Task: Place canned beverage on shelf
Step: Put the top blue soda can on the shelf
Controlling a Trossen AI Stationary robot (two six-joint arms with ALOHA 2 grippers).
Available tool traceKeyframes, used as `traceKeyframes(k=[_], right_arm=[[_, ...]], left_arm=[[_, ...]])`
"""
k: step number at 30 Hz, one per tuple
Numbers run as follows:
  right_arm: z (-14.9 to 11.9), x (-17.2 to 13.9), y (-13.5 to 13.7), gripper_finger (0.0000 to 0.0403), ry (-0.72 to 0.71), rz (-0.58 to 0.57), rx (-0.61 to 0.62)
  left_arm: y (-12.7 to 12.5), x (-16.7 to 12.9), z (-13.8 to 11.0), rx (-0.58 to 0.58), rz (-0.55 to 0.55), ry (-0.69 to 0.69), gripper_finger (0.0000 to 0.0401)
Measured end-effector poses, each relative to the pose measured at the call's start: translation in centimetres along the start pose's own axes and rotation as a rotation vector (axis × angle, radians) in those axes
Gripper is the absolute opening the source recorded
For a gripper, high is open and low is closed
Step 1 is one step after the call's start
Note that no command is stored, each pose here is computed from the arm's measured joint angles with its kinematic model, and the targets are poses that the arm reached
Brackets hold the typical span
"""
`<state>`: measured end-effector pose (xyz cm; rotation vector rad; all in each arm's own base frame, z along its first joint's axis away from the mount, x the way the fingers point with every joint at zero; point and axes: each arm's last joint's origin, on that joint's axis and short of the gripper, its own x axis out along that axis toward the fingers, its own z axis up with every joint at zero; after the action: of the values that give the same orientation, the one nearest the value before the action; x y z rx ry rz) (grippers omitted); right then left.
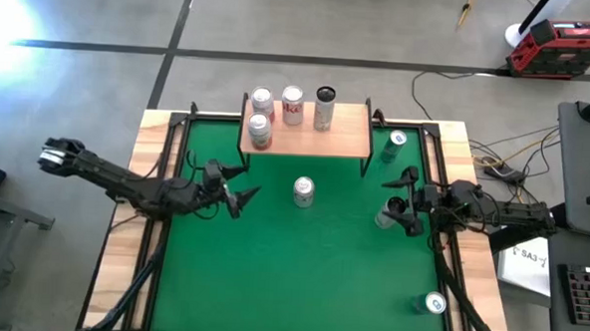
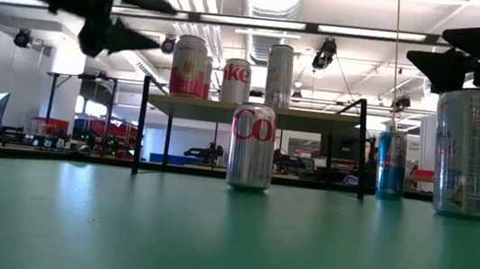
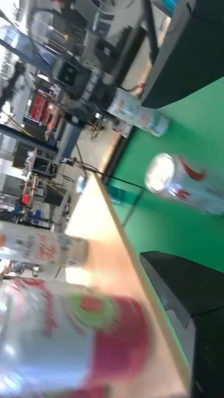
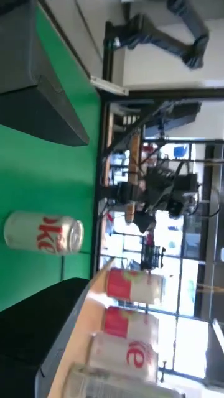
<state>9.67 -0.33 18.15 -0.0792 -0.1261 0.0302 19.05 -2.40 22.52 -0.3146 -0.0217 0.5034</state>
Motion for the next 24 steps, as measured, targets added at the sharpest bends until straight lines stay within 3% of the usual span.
traceKeyframes(k=[3, 8, 10, 14, 16, 20, 24], right_arm=[[0.4, 0.0, 0.0, 0.0357, -0.045, 0.001, 0.008], [0.8, 0.0, 0.0, 0.0357, -0.078, 0.003, 0.119], [0.9, 0.0, -0.1, 0.0357, -0.089, -0.015, 0.092], [0.7, 0.0, -0.1, 0.0357, -0.072, -0.024, 0.089], [0.7, 0.1, -0.1, 0.0357, -0.071, -0.024, 0.089], [0.6, 0.1, -0.1, 0.0357, -0.065, -0.027, 0.097], [0.6, 0.2, -0.2, 0.0357, -0.065, -0.038, 0.12]], left_arm=[[-1.4, 0.9, 1.4, -0.018, -0.007, -0.019, 0.038], [-4.3, 2.9, 4.4, -0.083, -0.009, -0.074, 0.038], [-5.1, 3.1, 6.0, -0.224, -0.032, -0.204, 0.038], [-4.7, 1.3, 8.9, -0.598, -0.245, -0.575, 0.038], [-3.8, 0.6, 8.2, -0.704, -0.294, -0.675, 0.038], [-1.8, -0.3, 5.0, -0.726, -0.313, -0.586, 0.038], [1.2, -1.9, 1.9, -0.681, -0.254, -0.52, 0.038]])
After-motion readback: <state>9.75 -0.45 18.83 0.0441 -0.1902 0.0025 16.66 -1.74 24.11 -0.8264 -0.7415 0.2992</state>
